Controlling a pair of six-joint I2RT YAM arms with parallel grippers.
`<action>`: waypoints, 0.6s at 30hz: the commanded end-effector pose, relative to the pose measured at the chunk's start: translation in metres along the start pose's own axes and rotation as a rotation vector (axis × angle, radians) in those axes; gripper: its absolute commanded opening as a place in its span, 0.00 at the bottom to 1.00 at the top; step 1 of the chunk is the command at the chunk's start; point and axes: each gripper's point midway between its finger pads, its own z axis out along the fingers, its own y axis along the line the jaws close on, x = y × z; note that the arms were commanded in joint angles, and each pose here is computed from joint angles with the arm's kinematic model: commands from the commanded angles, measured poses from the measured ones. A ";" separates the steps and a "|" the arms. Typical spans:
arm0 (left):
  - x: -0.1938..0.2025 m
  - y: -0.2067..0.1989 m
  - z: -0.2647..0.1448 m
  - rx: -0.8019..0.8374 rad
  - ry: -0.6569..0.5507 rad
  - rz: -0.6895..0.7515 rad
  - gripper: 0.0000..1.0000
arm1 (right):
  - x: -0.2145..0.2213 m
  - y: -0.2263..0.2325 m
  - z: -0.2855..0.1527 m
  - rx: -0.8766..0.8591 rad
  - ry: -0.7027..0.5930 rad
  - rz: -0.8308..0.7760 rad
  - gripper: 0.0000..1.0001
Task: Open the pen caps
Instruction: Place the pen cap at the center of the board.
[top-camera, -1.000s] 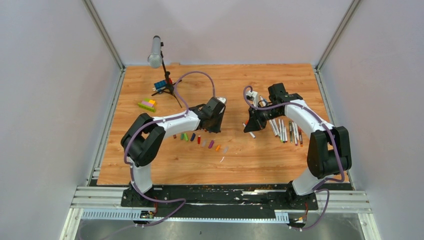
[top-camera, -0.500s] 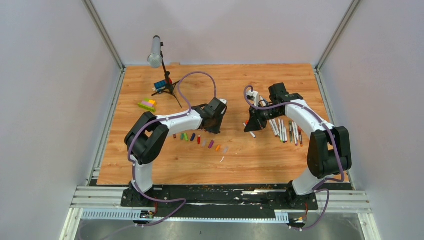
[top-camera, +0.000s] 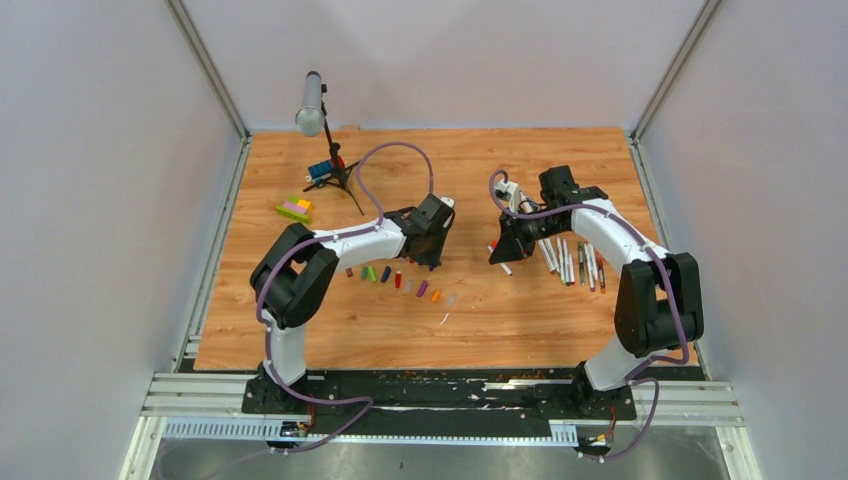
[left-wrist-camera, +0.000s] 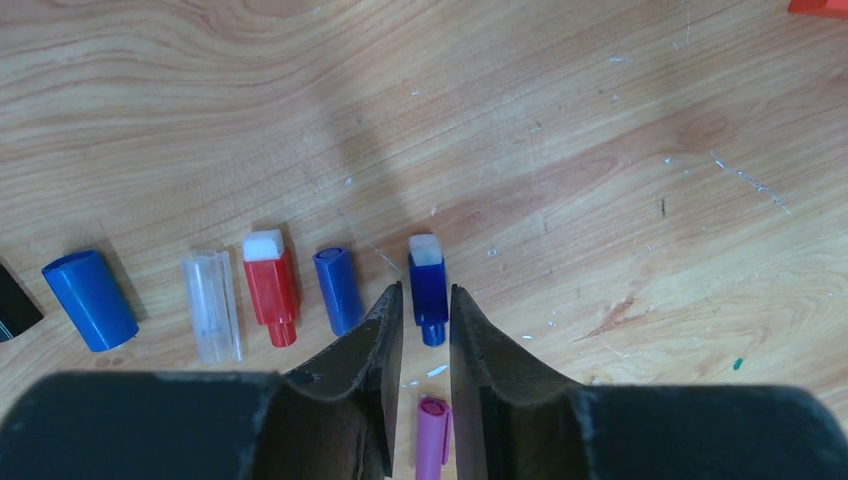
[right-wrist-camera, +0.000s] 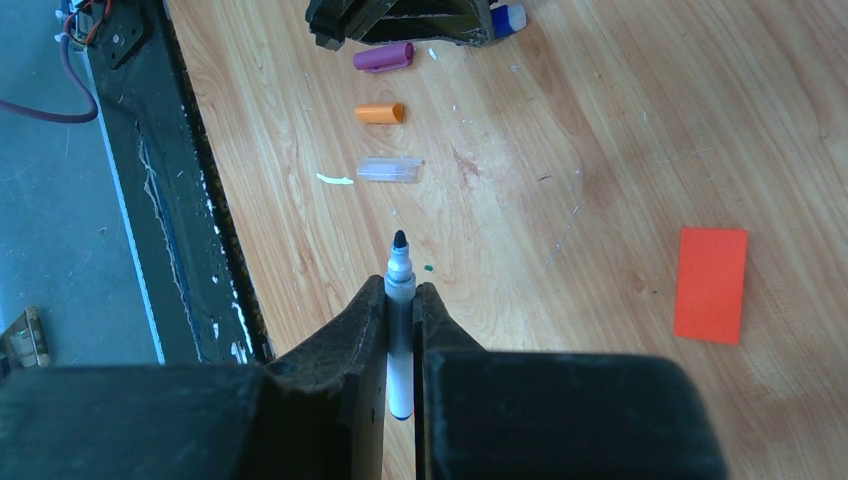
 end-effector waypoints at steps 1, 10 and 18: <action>-0.016 -0.007 -0.008 0.015 -0.041 0.013 0.31 | -0.018 0.008 -0.010 -0.007 -0.054 -0.070 0.00; -0.029 -0.011 -0.028 0.044 -0.095 0.002 0.33 | -0.018 0.007 -0.013 -0.001 -0.059 -0.069 0.00; -0.039 -0.011 -0.072 0.114 -0.249 -0.031 0.49 | -0.018 -0.010 -0.028 0.066 -0.080 -0.043 0.00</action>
